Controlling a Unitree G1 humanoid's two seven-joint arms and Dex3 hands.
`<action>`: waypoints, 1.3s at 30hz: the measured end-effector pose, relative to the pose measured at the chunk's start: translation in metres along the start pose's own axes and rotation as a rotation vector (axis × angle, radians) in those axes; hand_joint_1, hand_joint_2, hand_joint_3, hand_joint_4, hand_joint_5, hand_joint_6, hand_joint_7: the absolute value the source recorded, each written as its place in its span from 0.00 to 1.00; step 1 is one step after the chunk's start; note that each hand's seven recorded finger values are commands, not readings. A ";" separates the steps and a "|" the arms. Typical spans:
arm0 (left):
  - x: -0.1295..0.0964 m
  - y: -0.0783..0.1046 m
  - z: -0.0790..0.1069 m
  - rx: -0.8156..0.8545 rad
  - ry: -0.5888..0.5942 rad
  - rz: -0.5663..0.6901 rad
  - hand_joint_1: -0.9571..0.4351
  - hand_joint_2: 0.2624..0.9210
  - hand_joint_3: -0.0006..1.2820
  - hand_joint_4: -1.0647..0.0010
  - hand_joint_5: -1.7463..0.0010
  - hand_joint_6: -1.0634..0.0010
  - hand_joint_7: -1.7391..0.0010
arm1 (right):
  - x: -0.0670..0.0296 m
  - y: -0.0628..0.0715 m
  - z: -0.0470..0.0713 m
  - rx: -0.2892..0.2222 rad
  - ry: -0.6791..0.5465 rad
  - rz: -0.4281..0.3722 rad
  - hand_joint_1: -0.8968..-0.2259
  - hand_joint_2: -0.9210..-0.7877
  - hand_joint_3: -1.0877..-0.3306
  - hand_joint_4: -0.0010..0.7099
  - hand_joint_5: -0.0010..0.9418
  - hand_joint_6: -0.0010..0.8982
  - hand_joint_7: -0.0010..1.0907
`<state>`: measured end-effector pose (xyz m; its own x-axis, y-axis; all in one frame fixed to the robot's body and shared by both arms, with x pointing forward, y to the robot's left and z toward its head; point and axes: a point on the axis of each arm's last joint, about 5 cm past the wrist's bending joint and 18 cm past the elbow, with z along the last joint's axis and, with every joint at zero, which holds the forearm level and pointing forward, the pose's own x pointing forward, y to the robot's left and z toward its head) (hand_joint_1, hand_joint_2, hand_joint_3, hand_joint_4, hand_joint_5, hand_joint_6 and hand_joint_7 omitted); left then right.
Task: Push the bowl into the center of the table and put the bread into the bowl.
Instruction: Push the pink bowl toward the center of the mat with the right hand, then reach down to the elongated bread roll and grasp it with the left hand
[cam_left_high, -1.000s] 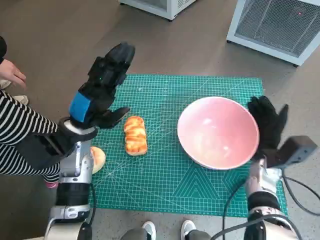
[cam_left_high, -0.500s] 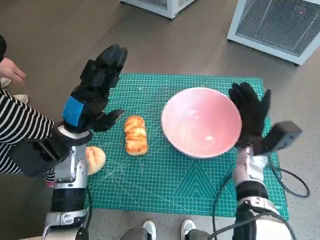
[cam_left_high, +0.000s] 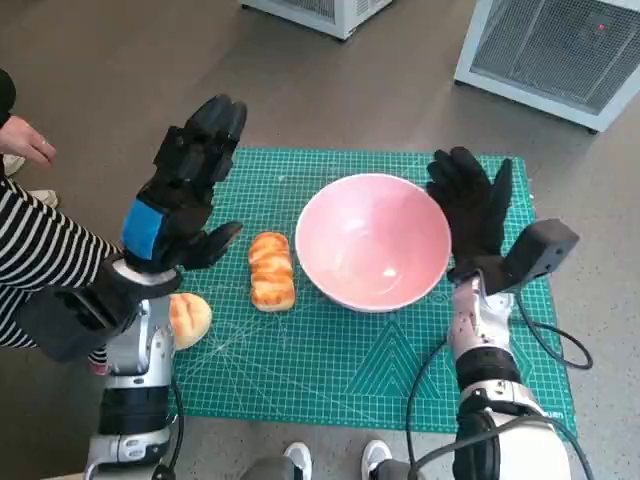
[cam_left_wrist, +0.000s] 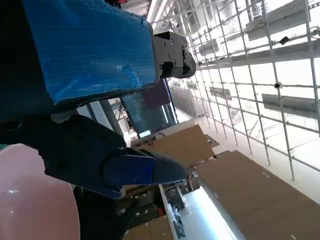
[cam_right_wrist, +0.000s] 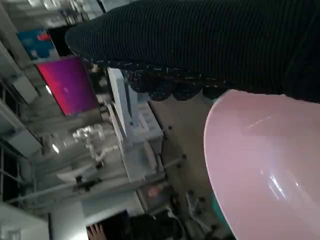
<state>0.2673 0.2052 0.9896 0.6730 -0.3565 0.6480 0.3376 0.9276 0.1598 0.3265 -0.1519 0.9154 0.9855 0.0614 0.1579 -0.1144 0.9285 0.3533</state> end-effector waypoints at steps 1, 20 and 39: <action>0.000 0.000 0.000 0.000 0.000 0.002 0.23 1.00 0.24 0.92 0.99 1.00 0.75 | 0.0001 0.001 0.000 0.000 0.003 0.002 0.39 0.00 0.45 0.07 0.00 0.04 0.31; -0.003 -0.005 0.000 0.012 0.011 0.025 0.22 1.00 0.24 0.93 0.99 1.00 0.77 | 0.0040 -0.003 0.012 -0.044 -0.058 0.037 0.39 0.00 0.43 0.07 0.00 0.04 0.30; 0.004 0.013 0.002 0.081 0.061 -0.093 0.25 0.98 0.16 0.86 0.99 0.97 0.67 | -0.0083 0.001 0.078 -0.253 -0.558 0.240 0.31 0.00 0.53 0.18 0.03 0.13 0.37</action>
<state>0.2731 0.2157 0.9956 0.6809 -0.4455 0.5813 0.3483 0.8952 0.2781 0.3085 -0.1804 0.9867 0.7159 0.1419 0.6836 -0.2233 0.9742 0.0317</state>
